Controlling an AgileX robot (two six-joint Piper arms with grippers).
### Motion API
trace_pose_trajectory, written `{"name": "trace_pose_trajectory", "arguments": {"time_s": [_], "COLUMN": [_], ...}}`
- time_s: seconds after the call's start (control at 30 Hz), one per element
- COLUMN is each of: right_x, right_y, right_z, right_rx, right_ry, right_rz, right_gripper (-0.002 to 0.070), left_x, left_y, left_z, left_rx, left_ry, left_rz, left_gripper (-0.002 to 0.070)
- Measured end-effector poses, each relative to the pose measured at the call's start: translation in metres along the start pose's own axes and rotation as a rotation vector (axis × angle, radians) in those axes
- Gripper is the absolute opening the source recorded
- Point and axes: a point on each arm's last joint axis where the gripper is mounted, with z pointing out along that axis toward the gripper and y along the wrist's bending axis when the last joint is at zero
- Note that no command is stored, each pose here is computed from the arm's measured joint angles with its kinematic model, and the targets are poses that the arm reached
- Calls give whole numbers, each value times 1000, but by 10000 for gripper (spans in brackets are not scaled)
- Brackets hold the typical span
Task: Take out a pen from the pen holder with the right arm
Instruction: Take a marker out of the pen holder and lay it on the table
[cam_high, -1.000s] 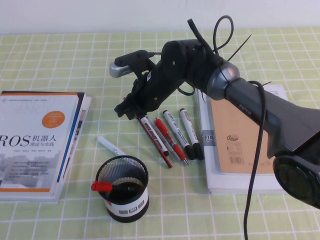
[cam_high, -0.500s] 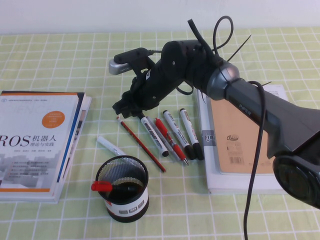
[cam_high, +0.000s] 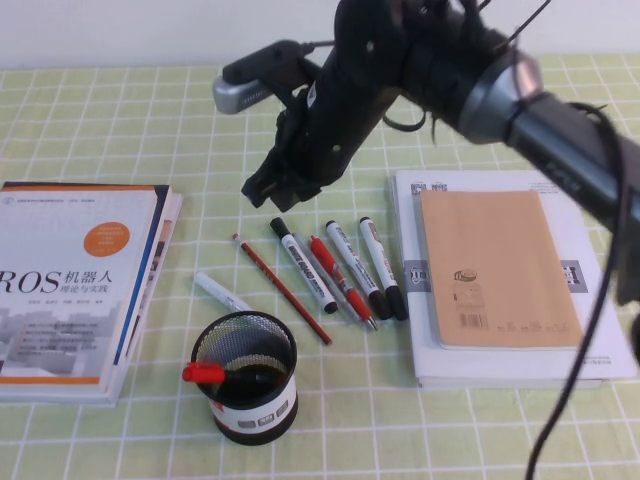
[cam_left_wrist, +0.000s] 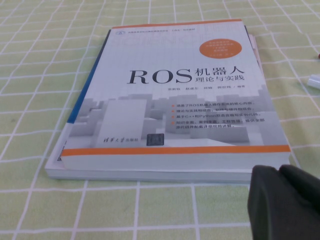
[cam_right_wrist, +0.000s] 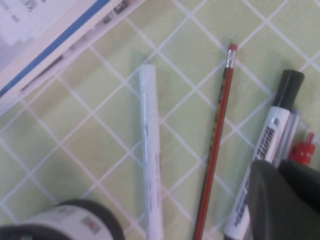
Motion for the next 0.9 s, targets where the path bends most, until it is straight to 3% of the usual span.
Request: {"name": "trace_pose_trajectory", "arguments": {"time_s": [0.33,0.9], "right_x": [42,209], "right_y": [15,38], "right_z": [-71,-174], "right_rx": [48,105], "right_ry": [-92,-339], "right_rz": [12,123], "right_gripper": [-12,-12], "left_x": [0,0], "left_y": [0,0], "left_z": [0,0], "left_rx": [0,0], "left_ry": [0,0], "left_rz": [0,0], "left_gripper": [-6,-6]}}
